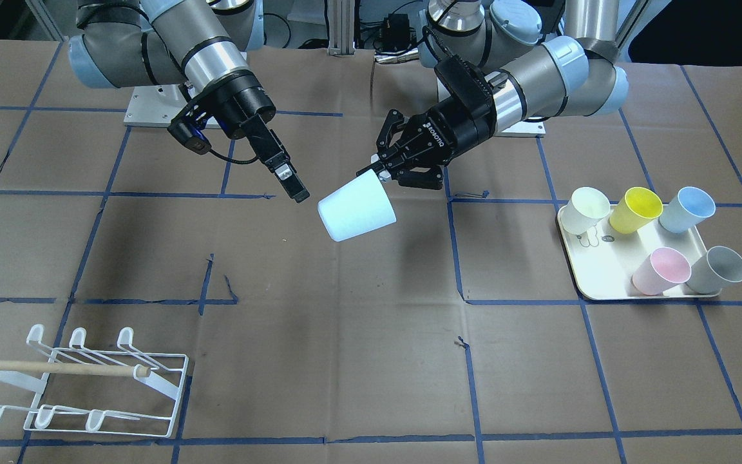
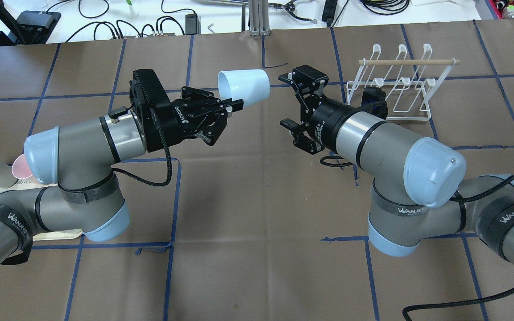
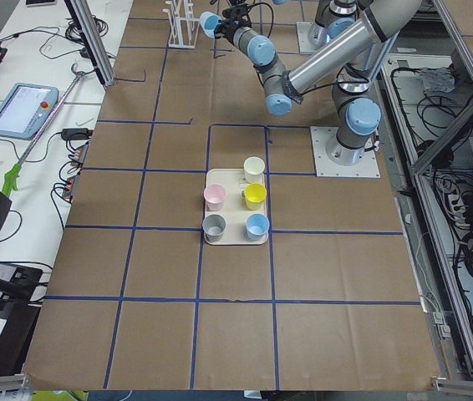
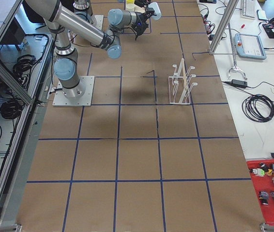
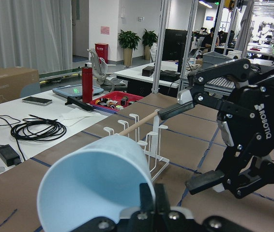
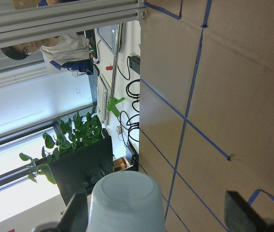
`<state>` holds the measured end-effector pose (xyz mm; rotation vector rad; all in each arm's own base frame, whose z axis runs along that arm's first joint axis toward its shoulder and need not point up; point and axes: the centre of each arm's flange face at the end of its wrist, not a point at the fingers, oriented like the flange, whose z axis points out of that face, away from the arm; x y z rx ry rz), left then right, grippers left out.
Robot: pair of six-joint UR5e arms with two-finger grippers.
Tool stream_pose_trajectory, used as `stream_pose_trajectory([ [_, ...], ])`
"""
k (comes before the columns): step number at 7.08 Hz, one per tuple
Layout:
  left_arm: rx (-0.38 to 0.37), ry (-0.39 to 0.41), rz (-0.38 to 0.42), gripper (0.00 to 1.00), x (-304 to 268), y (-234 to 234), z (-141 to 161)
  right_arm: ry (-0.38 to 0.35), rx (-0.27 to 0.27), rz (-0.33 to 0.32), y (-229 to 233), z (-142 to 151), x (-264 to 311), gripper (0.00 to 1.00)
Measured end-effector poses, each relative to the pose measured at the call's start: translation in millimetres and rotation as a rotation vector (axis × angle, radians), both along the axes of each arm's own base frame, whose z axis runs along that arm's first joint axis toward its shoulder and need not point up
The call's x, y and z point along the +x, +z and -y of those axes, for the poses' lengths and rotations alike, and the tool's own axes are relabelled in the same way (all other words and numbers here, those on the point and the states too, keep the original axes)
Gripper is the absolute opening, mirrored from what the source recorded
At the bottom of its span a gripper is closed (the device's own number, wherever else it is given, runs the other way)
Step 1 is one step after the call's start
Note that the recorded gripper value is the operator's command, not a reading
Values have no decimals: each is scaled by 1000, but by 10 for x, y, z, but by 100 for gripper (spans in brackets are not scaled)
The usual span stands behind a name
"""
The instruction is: Transfer IKEA cup to right arm and place on rack
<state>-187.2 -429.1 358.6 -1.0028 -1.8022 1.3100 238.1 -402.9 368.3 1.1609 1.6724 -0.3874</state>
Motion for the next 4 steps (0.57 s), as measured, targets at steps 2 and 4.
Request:
stream_pose_trajectory([
  [2, -1, 1, 0, 4, 1, 4, 3, -10, 5, -14, 50, 6, 104, 100],
  [4, 2, 3, -1, 4, 1, 10, 5, -12, 21, -9, 134, 30, 223, 99],
])
